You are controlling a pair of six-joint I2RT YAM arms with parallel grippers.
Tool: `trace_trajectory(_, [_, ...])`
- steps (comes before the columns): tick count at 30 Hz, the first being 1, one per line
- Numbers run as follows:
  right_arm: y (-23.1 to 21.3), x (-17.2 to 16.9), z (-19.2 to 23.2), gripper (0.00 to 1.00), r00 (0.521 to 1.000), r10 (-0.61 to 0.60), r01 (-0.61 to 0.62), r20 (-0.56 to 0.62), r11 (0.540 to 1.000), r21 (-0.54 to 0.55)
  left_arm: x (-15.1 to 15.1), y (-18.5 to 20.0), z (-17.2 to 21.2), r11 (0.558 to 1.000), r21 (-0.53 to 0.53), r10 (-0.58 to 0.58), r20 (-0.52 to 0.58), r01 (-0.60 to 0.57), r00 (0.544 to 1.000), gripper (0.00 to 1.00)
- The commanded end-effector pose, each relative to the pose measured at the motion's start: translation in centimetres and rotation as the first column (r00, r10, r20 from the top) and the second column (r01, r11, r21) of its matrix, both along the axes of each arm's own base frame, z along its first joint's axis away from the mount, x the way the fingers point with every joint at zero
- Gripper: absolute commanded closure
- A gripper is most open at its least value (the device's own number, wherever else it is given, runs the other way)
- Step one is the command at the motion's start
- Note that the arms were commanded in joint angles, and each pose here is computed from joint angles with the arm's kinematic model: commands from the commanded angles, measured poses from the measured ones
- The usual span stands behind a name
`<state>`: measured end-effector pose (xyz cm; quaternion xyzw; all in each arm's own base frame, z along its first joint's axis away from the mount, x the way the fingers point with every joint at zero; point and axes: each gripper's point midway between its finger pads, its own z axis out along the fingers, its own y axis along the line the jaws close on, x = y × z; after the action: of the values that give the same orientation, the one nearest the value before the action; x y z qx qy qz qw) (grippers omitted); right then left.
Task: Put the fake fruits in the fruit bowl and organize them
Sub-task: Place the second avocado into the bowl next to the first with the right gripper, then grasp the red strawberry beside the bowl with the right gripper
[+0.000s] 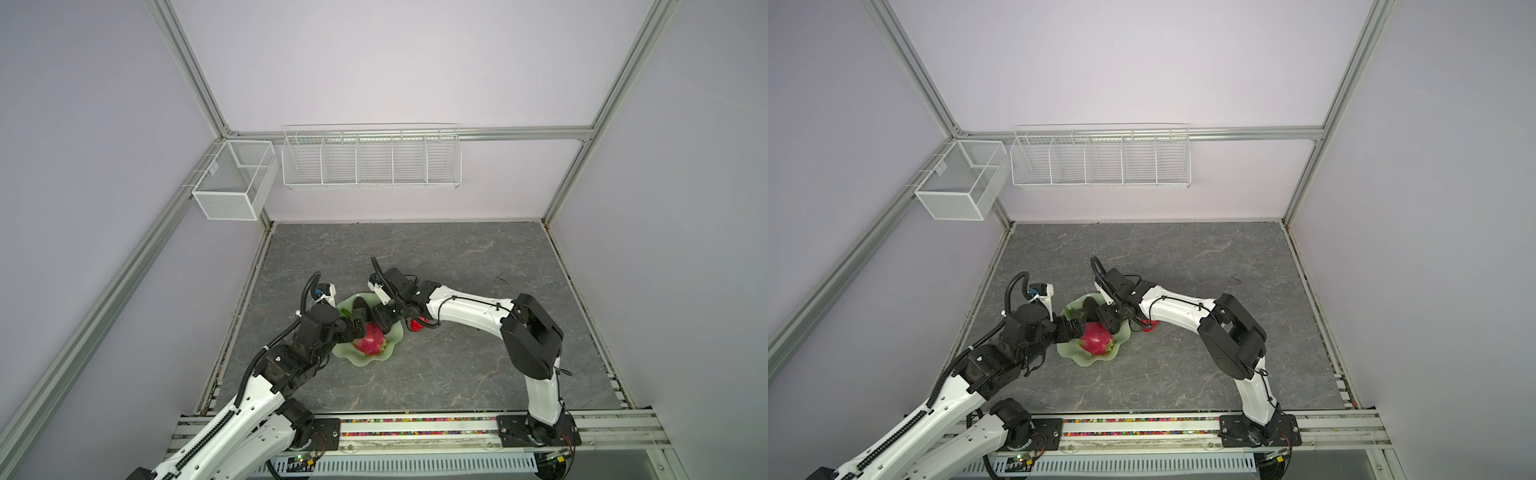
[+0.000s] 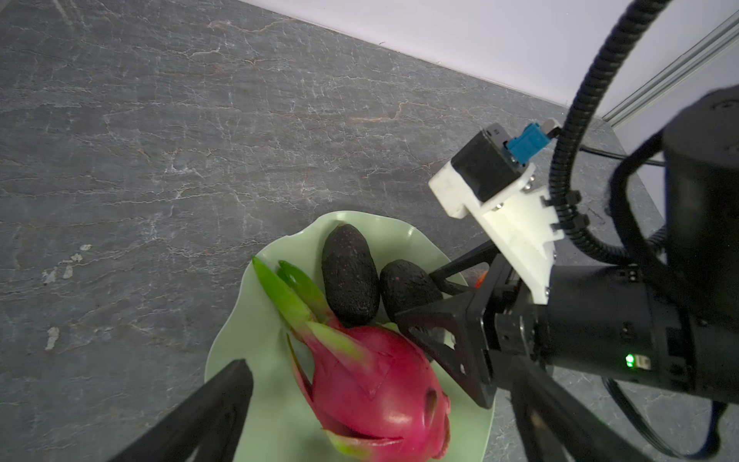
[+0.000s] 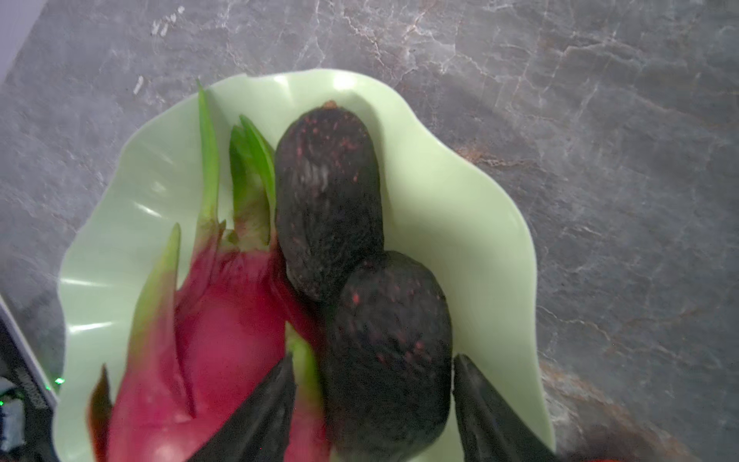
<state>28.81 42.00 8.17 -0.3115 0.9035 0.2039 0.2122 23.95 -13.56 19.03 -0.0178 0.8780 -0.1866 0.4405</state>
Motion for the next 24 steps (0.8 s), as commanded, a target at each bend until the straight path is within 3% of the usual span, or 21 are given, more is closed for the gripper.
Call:
trace_trajectory(1, [0.0,0.3,1.7,0.18,0.999,-0.005,0.005,0.042,1.000,0.012,-0.1,0.1,-0.3,1.000,-0.006,-0.001,-0.004,0.001,1.000,0.01])
trace_trajectory(5, [-1.0,0.6,3.5,0.08,0.995,-0.036,0.034,0.093,0.999,0.019,-0.1,-0.8,-0.2,0.999,-0.020,-0.042,-0.001,0.042,0.999,0.01])
trace_trajectory(9, [-4.9,1.4,4.3,0.00,0.977,-0.162,0.168,0.142,0.985,-0.032,-0.7,-3.4,0.0,0.980,-0.067,-0.185,0.007,0.186,0.983,0.01])
trace_trajectory(18, [-13.3,1.6,1.2,0.01,0.925,-0.372,0.380,0.078,0.913,-0.149,-0.4,-5.0,-1.7,0.967,-0.058,-0.250,-0.047,0.247,0.967,0.00])
trace_trajectory(24, [-13.7,1.5,-1.4,0.01,0.915,-0.402,0.401,0.028,0.900,-0.168,-0.4,-5.2,-1.9,0.966,-0.070,-0.254,-0.052,0.250,0.966,0.00])
